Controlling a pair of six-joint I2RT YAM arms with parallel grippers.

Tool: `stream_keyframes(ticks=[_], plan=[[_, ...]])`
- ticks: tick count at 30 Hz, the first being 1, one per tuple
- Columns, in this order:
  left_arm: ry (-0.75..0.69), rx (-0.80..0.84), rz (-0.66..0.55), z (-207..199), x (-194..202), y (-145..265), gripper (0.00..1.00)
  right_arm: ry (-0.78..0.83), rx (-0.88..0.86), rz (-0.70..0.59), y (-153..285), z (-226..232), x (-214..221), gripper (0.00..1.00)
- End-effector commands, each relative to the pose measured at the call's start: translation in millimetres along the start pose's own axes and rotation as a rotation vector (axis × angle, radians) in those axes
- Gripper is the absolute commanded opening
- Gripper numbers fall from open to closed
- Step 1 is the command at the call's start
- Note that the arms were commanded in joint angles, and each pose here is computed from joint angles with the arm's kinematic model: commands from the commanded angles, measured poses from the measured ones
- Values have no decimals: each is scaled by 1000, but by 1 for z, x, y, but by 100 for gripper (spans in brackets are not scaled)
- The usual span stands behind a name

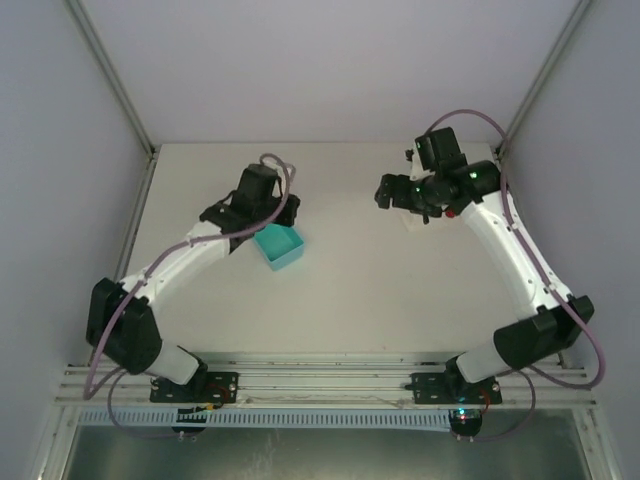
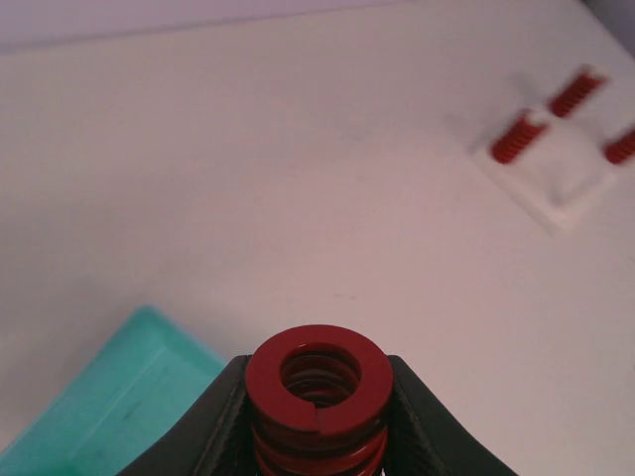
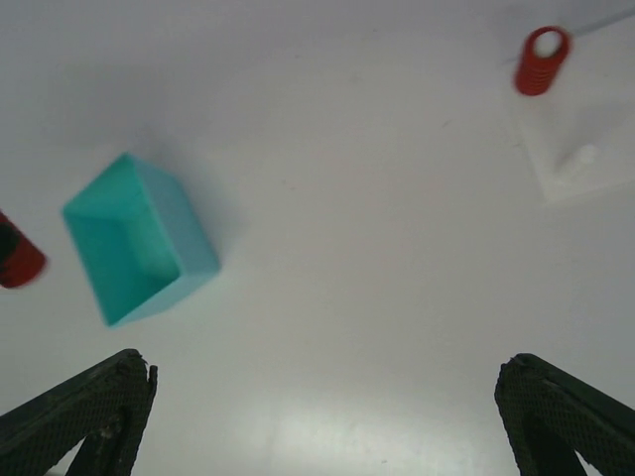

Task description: Install the large spring

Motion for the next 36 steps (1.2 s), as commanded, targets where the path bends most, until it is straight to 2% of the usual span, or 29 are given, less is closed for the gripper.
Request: stream_keyframes(ticks=[1, 7, 11, 14, 28, 36], plan=[[-350, 204, -278, -44, -19, 26, 1, -11, -146, 152, 1, 22, 4, 94], [-560, 324, -367, -74, -8, 37, 0, -12, -319, 230, 0, 47, 2, 82], [-612, 380, -385, -88, -4, 36, 0, 5, -405, 257, 1, 65, 4, 68], [-647, 425, -387, -97, 0, 36, 0, 13, -457, 261, 1, 76, 3, 62], [-707, 507, -369, -122, 9, 34, 0, 56, -438, 278, -19, 94, 3, 63], [-697, 518, -382, -127, 8, 36, 0, 104, -376, 354, -34, 94, 18, 57]])
Point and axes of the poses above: each gripper's point midway between its finger pads, its own y axis back along the fingers, its own z axis along the line the jaws close on, x = y × z, the point moved 6 cm from there along y, back along the fingers, and after that the axes turned 4 degrees about y, right-handed, at the moved point
